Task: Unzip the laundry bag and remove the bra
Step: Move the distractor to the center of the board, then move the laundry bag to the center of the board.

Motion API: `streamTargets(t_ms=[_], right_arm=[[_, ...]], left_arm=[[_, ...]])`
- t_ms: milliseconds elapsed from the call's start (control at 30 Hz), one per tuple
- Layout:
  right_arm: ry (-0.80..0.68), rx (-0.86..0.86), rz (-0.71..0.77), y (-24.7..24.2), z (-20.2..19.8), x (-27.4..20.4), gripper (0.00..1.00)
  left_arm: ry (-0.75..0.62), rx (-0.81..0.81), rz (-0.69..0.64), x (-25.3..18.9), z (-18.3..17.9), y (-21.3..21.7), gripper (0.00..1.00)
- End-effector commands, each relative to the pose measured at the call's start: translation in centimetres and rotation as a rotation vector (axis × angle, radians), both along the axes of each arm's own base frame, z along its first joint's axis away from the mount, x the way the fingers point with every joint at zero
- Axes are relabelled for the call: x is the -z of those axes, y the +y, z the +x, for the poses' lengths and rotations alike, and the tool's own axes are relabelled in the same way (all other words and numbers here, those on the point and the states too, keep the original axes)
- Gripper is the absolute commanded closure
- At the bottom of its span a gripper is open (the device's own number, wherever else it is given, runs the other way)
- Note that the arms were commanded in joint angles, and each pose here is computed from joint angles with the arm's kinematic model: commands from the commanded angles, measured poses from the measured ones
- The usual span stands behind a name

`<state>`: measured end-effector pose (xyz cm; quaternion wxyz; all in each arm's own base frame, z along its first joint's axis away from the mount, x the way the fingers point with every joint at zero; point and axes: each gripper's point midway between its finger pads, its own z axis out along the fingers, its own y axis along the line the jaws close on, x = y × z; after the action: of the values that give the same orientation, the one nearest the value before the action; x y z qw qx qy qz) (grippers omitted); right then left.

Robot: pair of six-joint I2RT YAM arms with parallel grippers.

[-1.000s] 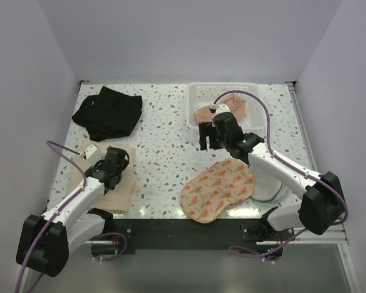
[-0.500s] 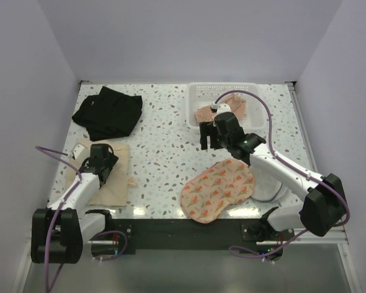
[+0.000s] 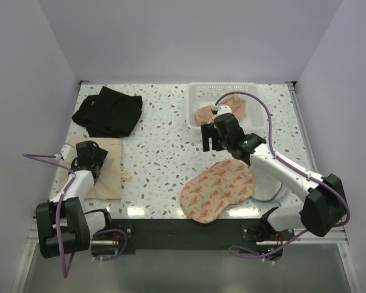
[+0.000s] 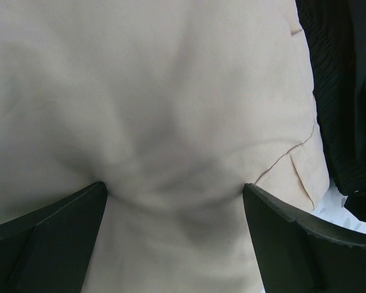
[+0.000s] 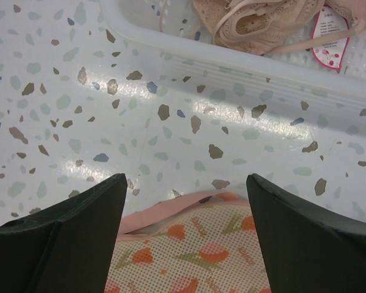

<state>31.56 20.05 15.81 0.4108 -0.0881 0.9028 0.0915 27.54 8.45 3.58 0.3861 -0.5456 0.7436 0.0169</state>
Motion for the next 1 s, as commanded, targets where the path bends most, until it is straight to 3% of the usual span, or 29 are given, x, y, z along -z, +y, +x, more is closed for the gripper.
streamTargets(t_ms=[0,233,467,700,967], right_arm=[[-0.034,0.079,-0.012,-1.9,-0.6,-0.8,0.16],[-0.06,0.234,-0.072,-5.9,-1.9,0.5,0.16],[-0.018,0.223,-0.115,-7.0,-3.3,1.6,0.14],[0.133,0.243,-0.104,-7.4,-6.4,3.2,0.14],[0.311,0.238,-0.023,-7.2,-10.9,7.1,0.17]], left_arm=[[0.085,0.039,-0.006,1.5,-1.7,-0.2,0.0],[-0.093,0.087,0.103,-4.0,-0.8,-0.2,0.08],[-0.12,0.16,0.215,-8.6,-0.5,-2.1,0.09],[-0.218,0.448,0.217,-12.1,2.0,-6.1,0.07],[-0.251,0.781,0.15,-10.8,4.1,-13.6,0.09]])
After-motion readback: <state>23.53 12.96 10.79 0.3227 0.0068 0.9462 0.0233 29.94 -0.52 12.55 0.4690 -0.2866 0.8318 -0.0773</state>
